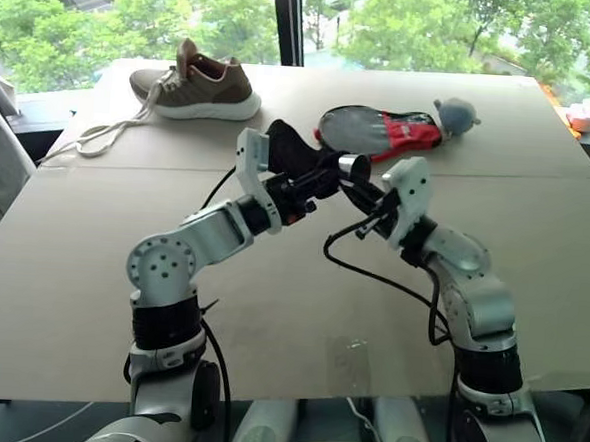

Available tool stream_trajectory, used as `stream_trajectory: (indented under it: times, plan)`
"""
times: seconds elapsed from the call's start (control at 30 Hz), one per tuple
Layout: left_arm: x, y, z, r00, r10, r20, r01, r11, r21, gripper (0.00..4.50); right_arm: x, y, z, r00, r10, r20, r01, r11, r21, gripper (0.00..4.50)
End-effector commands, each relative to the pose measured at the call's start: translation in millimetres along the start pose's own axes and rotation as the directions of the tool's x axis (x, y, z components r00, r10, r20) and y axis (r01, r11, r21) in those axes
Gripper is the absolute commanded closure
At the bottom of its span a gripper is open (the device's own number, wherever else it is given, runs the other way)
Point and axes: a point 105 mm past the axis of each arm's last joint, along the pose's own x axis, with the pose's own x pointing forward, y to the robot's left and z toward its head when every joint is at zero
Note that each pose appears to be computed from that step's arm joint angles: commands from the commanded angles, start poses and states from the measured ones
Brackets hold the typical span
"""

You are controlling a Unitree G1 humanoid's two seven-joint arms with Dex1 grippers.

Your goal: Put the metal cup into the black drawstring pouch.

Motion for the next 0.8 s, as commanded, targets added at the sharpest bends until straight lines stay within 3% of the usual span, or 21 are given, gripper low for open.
stream_trajectory:
  times: [0.03, 0.27, 0.4, 0.43, 0.53, 0.6, 0.7, 0.8]
  plan:
    - [-2.3, -11.1, 13.0, 0.997, -0.066, 0.037, 0.067, 0.997, -0.022, 4.50, -5.5, 5.2, 17.0, 0.994, 0.013, 0.105, -0.032, 0.983, 0.180, 4.42]
    - [-10.0, -31.0, 22.6, 0.976, -0.211, 0.056, 0.216, 0.971, -0.101, 4.50, -7.2, 8.3, 6.9, 0.993, 0.055, 0.100, -0.086, 0.937, 0.338, 4.42]
    - [-11.4, -38.9, 27.6, 0.964, -0.259, 0.052, 0.264, 0.958, -0.116, 4.50, -7.9, 11.0, -8.3, 0.993, 0.117, 0.000, -0.117, 0.989, 0.091, 4.42]
    - [-11.3, -41.4, 30.3, 0.960, -0.275, 0.061, 0.281, 0.951, -0.130, 4.50, -6.6, 9.9, -14.4, 0.992, 0.118, -0.045, -0.119, 0.992, -0.039, 4.42]
    - [-10.2, -43.8, 34.4, 0.950, -0.301, 0.080, 0.311, 0.934, -0.177, 4.50, 6.4, 14.8, -25.7, 0.981, 0.139, -0.132, -0.186, 0.855, -0.484, 4.42]
    - [-8.9, -45.6, 32.5, 0.947, -0.313, 0.075, 0.322, 0.927, -0.194, 4.50, 14.5, 14.7, -21.4, 0.986, 0.135, -0.097, -0.166, 0.776, -0.608, 4.42]
    - [-7.9, -46.6, 29.8, 0.945, -0.319, 0.069, 0.326, 0.921, -0.213, 4.50, 21.8, 7.3, -24.2, 0.991, 0.114, -0.074, -0.127, 0.585, -0.801, 4.42]
    - [-9.2, -44.9, 27.2, 0.949, -0.309, 0.060, 0.314, 0.925, -0.214, 4.50, 26.3, -6.9, -11.8, 0.998, 0.056, 0.020, -0.011, 0.507, -0.862, 4.42]
